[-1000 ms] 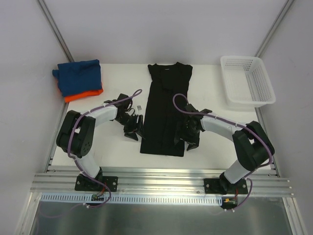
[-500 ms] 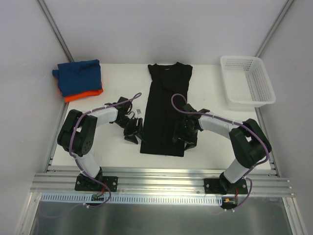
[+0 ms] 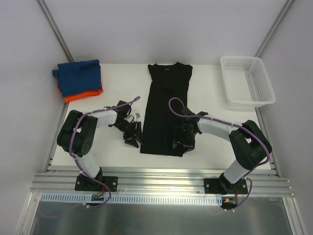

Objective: Fold and stack the t-shirts
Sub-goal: Fold the tshirt

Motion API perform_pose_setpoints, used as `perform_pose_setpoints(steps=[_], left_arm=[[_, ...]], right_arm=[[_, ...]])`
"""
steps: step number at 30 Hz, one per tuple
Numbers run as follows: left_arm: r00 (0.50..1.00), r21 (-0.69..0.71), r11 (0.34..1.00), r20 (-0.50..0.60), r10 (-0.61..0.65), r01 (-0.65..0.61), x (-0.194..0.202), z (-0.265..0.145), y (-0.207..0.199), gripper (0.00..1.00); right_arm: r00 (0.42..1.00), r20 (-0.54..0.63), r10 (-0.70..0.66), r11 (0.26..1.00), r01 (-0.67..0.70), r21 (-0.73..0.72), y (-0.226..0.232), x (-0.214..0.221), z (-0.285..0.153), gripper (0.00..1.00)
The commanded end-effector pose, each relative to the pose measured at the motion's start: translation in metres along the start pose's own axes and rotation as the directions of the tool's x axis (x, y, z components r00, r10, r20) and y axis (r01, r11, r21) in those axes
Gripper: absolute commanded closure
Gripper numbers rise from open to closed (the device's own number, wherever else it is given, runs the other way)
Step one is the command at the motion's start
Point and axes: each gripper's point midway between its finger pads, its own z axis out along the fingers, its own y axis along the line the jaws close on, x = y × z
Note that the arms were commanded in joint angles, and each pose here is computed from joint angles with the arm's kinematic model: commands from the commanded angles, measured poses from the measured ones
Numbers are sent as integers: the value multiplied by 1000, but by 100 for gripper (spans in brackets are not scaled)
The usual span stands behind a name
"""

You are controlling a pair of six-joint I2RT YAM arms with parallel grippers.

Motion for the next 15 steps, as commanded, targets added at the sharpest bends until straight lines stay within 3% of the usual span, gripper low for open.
perform_pose_setpoints(steps=[1, 10, 15], left_arm=[[1000, 49, 999, 8, 10, -10, 1, -6, -12, 54], [1000, 59, 998, -5, 8, -7, 3, -2, -14, 71], [1000, 61, 998, -20, 0, 1, 5, 1, -14, 71]], right_arm=[[1000, 13, -6, 999, 7, -36, 15, -2, -9, 39], [1000, 16, -14, 1000, 14, -17, 9, 0, -7, 42], [1000, 2, -13, 1000, 13, -15, 0, 10, -6, 48]])
